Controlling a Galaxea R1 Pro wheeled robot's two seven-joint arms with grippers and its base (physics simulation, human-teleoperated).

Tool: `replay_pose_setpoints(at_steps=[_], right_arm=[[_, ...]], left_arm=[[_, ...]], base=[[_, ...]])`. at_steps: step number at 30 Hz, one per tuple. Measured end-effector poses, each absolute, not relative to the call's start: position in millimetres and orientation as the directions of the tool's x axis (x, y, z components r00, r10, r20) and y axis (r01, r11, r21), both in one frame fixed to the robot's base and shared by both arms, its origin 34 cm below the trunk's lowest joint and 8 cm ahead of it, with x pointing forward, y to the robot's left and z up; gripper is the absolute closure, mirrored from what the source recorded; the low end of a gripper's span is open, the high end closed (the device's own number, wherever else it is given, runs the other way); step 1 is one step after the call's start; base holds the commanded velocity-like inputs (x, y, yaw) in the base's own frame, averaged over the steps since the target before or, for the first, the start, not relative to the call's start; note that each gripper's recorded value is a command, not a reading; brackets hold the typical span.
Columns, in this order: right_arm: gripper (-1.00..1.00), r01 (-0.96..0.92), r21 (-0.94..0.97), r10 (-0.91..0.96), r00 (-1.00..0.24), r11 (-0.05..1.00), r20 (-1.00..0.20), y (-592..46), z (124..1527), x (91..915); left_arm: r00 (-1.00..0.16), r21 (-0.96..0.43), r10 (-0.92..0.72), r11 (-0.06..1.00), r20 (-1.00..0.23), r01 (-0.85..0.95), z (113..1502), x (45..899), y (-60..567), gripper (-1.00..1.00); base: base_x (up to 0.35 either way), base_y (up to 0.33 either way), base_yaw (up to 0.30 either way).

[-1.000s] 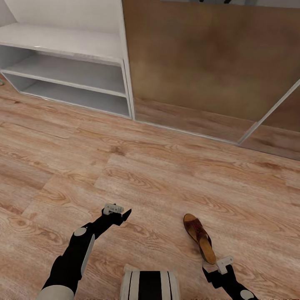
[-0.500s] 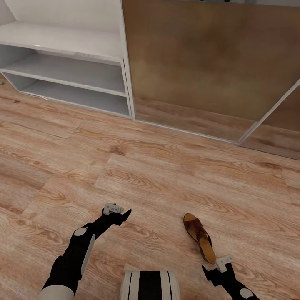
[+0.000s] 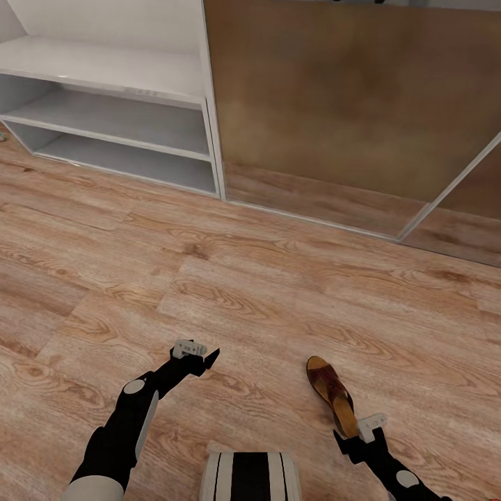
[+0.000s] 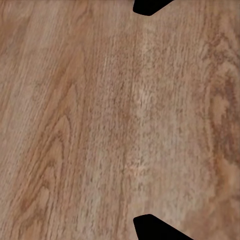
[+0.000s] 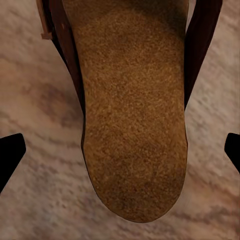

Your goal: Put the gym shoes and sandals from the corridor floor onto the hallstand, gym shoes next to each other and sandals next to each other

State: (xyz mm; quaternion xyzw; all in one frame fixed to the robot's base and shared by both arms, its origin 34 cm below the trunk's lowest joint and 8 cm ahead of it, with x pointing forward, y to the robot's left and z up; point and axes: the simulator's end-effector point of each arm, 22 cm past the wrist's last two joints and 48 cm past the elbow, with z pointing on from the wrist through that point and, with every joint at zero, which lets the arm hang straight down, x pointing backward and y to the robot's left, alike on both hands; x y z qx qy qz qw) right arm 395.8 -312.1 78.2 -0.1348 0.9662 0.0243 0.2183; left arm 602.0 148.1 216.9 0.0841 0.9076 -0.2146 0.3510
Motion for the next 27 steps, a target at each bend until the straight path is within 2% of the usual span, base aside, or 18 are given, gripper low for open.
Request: replay_pose_setpoints(at_steps=[14, 27], right_arm=[[-1.00, -0.178, -0.006, -0.162, -0.881, 0.984, -0.444, -319.8, 78.3, 402.2], [-1.00, -0.173, 0.000, -0.153, -0.869, 0.985, -0.471, -315.4, 76.1, 415.6]], left_arm=[[-0.745, -0.333, 0.002, 0.894, -0.667, 0.300, 212.4, 599.6, 148.1, -1.00], [-0.763, -0.341, 0.003, 0.894, -0.646, 0.292, 197.8, 591.4, 148.1, -1.00]], base=[[0.000, 0.000, 0.000], [0.000, 0.000, 0.000]])
